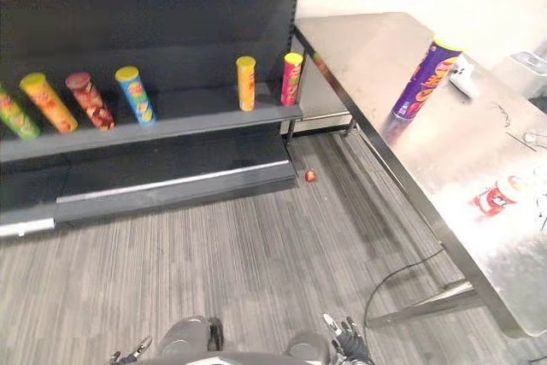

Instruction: Put the gum and the chips on the shelf.

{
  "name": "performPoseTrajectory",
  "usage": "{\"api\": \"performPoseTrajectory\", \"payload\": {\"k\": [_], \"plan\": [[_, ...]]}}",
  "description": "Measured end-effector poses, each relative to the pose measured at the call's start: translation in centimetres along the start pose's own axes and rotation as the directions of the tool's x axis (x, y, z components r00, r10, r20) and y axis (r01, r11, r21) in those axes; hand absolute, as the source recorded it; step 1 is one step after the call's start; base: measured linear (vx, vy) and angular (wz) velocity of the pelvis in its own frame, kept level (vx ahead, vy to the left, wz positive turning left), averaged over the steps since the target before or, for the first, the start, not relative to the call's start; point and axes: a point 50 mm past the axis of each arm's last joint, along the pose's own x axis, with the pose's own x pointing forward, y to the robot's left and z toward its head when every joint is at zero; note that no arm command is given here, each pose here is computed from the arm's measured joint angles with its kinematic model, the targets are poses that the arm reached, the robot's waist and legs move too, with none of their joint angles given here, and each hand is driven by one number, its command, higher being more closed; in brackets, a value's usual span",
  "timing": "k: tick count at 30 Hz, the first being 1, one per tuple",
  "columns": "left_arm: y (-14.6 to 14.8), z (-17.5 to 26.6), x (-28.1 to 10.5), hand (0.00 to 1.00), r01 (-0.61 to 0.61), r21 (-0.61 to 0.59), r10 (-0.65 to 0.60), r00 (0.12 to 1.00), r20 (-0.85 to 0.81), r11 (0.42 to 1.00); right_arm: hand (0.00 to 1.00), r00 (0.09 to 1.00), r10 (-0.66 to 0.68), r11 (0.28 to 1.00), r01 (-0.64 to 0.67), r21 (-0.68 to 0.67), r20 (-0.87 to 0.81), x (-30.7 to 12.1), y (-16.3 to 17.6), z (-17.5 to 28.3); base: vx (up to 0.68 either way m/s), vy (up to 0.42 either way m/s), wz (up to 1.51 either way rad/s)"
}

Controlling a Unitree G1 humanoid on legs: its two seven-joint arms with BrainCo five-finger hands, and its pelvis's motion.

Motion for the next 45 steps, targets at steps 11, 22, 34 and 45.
{"api": "performPoseTrajectory", "payload": {"k": [11, 22, 34, 45], "plan": [[-1.8, -0.7, -0.3, 0.0, 0.06, 0.052, -0.058, 0.998, -0.034, 0.997, 0.0, 0.991, 0.085, 0.994, -0.078, -0.072, 0.1, 1.2, 1.8, 2.8, 0.25, -0.005, -0.81], [-2.1, 0.0, -0.2, 0.0, 0.002, -0.043, -0.002, 1.0, -0.005, 0.999, 0.0, 0.995, 0.086, 0.995, -0.083, -0.061, 0.044, 1.2, 1.8, 2.3, 0.03, -0.055, -0.12], [-1.9, -0.7, -0.5, 0.0, -0.032, -0.138, 0.029, 0.999, -0.026, 0.99, 0.0, 0.998, 0.067, 0.997, -0.066, -0.029, 0.017, 1.0, 1.3, 1.8, 0.18, 0.131, -1.2], [-0.3, -0.5, 0.0, 0.0, -0.027, -0.081, 0.023, 0.998, -0.053, 0.996, 0.0, 0.999, 0.025, 0.998, -0.026, 0.052, 0.022, -0.3, 1.2, -0.7, 0.18, 0.382, -0.86]]}}
